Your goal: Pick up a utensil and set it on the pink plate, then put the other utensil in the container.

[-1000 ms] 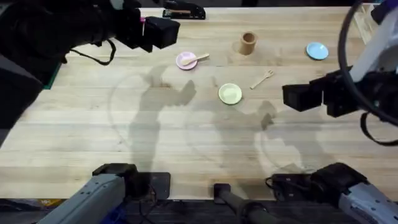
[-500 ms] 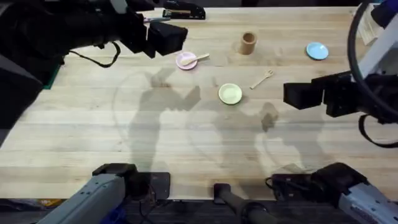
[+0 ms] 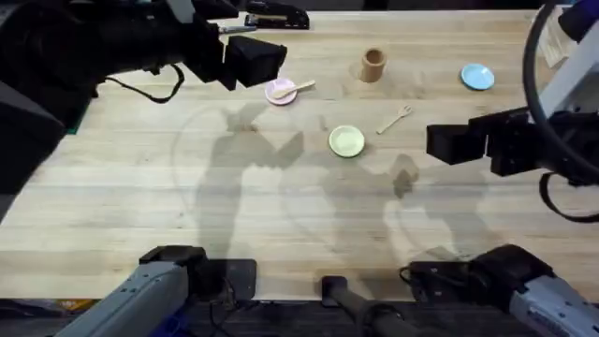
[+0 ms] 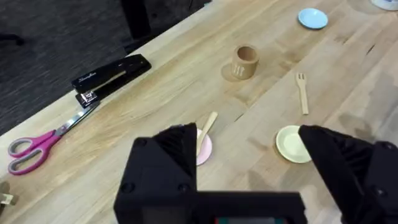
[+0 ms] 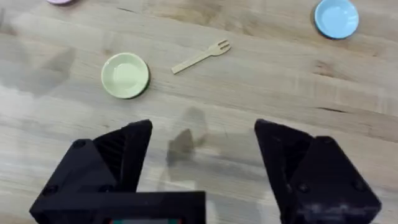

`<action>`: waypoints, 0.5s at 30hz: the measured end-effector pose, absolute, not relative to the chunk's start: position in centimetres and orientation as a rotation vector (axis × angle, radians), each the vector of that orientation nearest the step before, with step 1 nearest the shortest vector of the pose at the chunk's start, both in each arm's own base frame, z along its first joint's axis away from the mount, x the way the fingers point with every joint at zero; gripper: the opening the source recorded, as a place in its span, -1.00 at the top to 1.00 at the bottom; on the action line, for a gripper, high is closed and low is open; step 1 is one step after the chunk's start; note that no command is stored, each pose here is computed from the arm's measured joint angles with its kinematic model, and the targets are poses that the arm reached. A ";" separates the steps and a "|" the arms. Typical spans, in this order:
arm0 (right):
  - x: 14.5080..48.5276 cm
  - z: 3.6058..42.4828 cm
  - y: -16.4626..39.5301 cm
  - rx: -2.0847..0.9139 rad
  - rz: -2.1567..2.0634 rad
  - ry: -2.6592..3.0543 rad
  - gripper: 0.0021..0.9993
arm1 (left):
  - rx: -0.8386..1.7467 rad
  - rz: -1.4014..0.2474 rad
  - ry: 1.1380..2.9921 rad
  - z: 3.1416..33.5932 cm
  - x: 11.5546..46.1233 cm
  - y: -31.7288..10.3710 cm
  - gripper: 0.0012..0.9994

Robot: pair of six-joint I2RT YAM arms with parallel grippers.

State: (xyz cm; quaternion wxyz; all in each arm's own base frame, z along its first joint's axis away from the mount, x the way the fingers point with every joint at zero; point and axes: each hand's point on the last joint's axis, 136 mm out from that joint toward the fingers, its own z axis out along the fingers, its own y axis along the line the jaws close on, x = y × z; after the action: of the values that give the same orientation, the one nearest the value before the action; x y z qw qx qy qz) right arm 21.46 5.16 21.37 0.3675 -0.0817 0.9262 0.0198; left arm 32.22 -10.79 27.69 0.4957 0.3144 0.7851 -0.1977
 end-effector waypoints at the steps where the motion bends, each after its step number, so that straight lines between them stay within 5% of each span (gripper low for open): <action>1: 21.5 21.4 5.2 -0.210 0.051 2.379 -1.00 | 0.761 -0.478 1.903 27.7 32.2 -10.8 -0.99; 15: 21.8 20.4 5.2 0.040 0.129 2.445 -1.00 | 0.759 -0.473 1.905 27.7 32.3 -10.7 -0.99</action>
State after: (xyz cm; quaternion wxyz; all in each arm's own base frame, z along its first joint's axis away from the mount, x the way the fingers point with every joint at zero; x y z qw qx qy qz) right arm 21.76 5.25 20.36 0.3398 0.0152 0.9391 0.0494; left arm 32.27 -10.71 27.65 0.4956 0.3133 0.7862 -0.1953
